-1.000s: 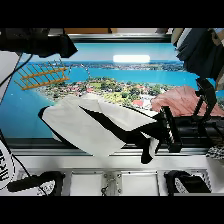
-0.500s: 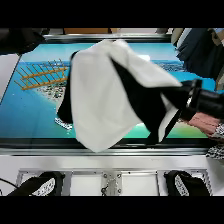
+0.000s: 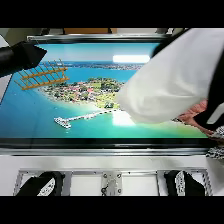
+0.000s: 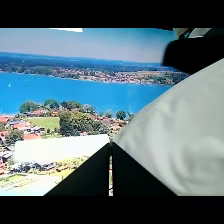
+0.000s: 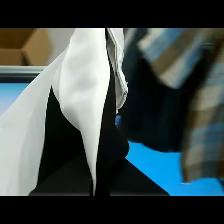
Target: Fold the clothes and pants, and hang the long-sleeved shirts on hangers.
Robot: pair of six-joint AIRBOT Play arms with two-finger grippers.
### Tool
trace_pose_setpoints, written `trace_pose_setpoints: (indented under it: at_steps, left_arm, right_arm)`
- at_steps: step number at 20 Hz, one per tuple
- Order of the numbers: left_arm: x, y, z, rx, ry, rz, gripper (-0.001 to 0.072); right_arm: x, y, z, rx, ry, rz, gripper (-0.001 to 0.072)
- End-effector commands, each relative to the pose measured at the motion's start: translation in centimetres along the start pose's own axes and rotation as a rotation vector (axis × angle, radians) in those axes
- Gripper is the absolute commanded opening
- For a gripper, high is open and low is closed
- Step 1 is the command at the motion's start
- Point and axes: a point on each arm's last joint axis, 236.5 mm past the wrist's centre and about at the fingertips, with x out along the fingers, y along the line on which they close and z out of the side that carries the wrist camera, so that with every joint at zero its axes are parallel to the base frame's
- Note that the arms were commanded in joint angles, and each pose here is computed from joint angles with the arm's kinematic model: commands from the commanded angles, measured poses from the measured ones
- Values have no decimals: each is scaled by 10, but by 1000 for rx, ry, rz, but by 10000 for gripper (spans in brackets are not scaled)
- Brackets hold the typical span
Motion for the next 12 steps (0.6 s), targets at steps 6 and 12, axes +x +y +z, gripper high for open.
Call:
trace_pose_setpoints:
  at_steps: [6, 12]
  left_arm:
    - [13, 9, -13, -18, 15, 10, 18]
    - [18, 12, -15, -24, 27, 13, 18]
  right_arm:
    - [-57, -157, 69, -95, -185, -624, 11]
    - [-68, -190, 130, -139, -294, -711, 11]
